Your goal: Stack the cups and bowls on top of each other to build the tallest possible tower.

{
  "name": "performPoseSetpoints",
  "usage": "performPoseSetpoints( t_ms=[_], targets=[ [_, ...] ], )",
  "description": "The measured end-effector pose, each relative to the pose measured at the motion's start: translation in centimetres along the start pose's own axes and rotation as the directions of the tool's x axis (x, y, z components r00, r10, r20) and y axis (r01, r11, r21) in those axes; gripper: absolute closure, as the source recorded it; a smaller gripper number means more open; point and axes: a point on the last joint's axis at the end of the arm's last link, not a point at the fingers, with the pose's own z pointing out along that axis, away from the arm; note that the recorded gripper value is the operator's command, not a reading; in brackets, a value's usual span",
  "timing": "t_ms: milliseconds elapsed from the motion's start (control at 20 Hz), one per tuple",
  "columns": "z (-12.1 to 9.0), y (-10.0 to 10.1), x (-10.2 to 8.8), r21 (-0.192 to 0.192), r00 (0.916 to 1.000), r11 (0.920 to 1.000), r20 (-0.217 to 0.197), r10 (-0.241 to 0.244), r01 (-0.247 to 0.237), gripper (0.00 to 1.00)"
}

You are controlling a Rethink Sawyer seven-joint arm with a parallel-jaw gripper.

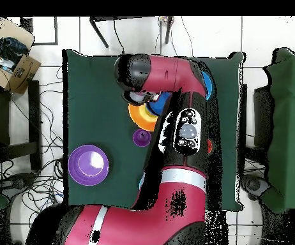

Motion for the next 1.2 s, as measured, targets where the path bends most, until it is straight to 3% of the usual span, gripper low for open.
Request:
performPoseSetpoints(
  t_ms=[350, 800, 1200],
  targets=[
    [0.4, 0.0, 0.4, 0.004, 1.0000, 1.0000, -0.009, -0.003, 0.003, 1.00],
    [2.2, -0.9, 1.4, 0.042, 0.9994, 0.9986, -0.014, -0.031, 0.032, 1.00],
    [3.6, -1.4, 1.6, 0.034, 0.9993, 0.9987, -0.006, -0.037, 0.037, 1.00]
  ],
)
